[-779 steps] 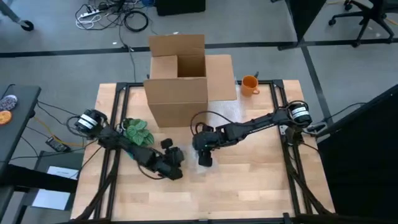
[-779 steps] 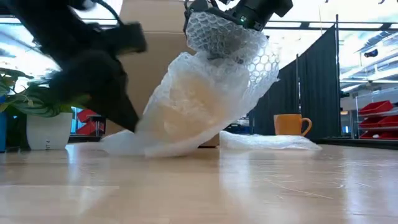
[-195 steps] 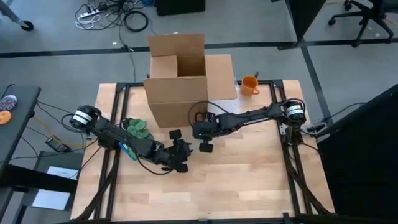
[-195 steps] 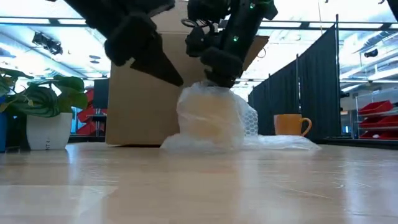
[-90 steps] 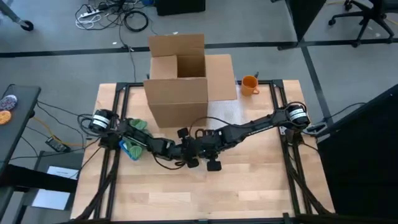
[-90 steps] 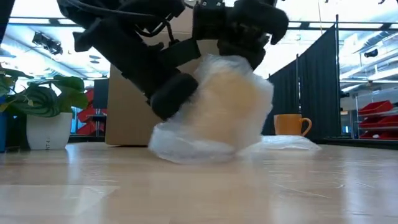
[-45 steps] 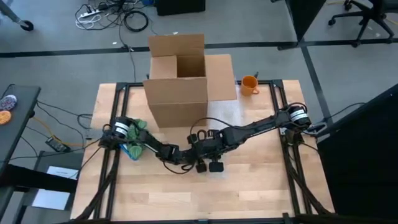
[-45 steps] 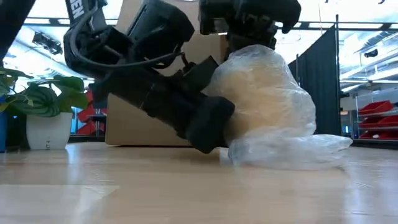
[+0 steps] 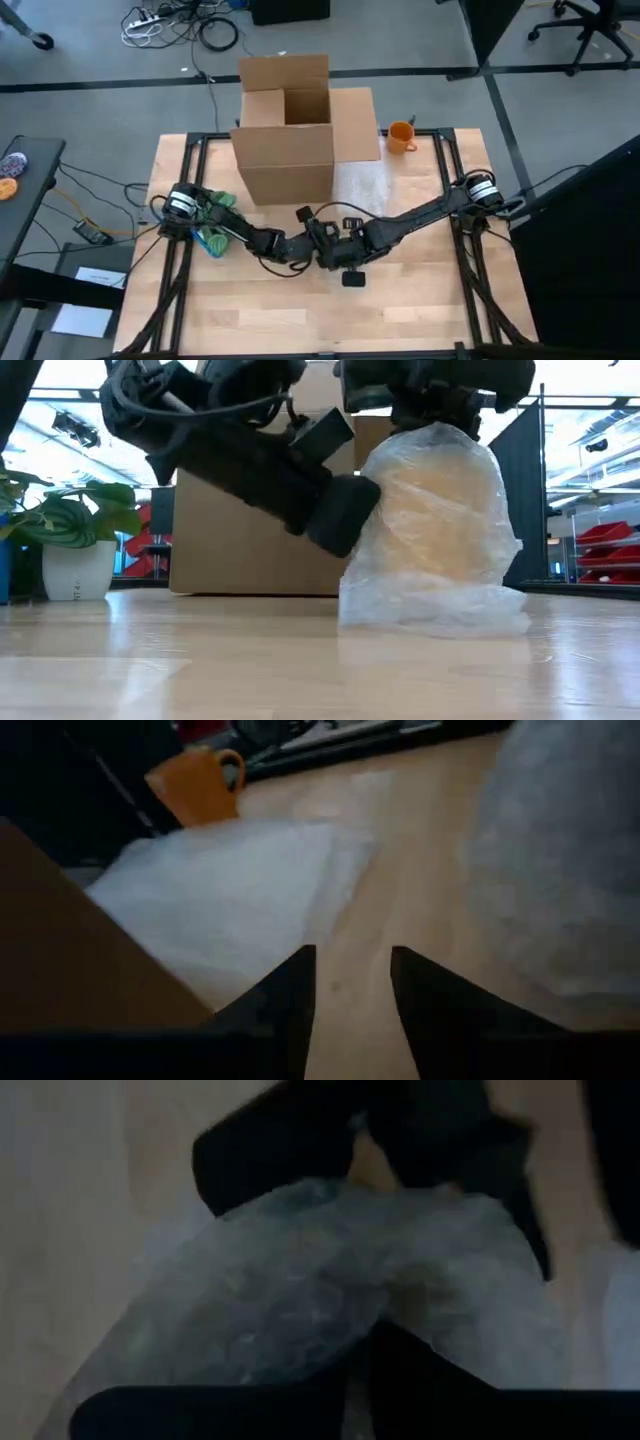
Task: Wrap mug
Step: Wrap the yellow mug with the bubble wrap
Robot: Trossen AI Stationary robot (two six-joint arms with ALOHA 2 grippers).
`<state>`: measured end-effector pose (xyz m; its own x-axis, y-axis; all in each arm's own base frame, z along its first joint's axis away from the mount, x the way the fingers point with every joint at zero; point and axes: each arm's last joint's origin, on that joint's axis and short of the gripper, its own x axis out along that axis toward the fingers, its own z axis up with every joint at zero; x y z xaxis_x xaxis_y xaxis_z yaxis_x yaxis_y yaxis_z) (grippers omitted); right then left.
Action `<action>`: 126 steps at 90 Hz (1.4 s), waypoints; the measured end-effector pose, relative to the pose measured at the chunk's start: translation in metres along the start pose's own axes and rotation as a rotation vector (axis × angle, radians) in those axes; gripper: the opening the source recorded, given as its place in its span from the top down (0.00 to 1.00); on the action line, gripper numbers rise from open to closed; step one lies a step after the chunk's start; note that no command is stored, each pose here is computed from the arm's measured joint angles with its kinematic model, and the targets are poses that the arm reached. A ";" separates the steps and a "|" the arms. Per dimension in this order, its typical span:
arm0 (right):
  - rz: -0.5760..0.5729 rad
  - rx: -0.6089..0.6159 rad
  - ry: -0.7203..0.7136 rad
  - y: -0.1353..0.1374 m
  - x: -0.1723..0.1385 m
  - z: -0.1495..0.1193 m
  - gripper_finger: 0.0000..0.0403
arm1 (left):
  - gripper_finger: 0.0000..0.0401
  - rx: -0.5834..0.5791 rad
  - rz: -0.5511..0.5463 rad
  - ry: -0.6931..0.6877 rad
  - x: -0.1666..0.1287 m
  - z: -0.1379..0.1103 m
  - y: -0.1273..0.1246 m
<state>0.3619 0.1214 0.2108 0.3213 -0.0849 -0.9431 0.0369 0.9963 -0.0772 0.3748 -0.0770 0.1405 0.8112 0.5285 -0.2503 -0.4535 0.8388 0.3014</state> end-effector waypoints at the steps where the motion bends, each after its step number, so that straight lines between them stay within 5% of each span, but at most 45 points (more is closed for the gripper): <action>1: 0.000 0.002 0.000 0.000 0.001 -0.001 1.00 | 0.71 0.004 0.002 0.000 -0.001 0.001 0.001; 31: -0.007 -0.024 -0.004 0.000 0.005 -0.003 1.00 | 0.71 0.054 0.009 0.043 -0.008 0.005 0.003; 44: -0.009 -0.041 -0.003 0.001 0.005 -0.004 1.00 | 0.71 0.180 0.011 0.089 -0.019 0.004 0.000; 62: -0.027 -0.049 -0.002 0.002 0.006 -0.005 1.00 | 0.71 0.247 0.045 0.119 -0.057 0.034 0.018; 76: -0.029 -0.050 0.000 0.002 0.006 -0.005 1.00 | 0.71 0.097 -0.095 0.093 -0.090 0.046 0.009; 89: -0.026 -0.049 -0.006 0.002 0.006 -0.004 1.00 | 0.71 0.047 -0.215 0.073 -0.105 0.024 -0.033; 104: -0.019 -0.044 -0.027 0.003 0.006 -0.002 1.00 | 0.71 -0.037 -0.629 0.062 -0.097 -0.011 -0.082; 126: 0.012 -0.028 -0.078 0.003 0.007 0.004 1.00 | 0.71 -0.117 -0.587 0.075 -0.049 -0.033 -0.073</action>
<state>0.3676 0.1236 0.2051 0.3943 -0.0729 -0.9161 0.0068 0.9971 -0.0764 0.3563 -0.1602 0.1005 0.9118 -0.0229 -0.4100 0.0211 0.9997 -0.0091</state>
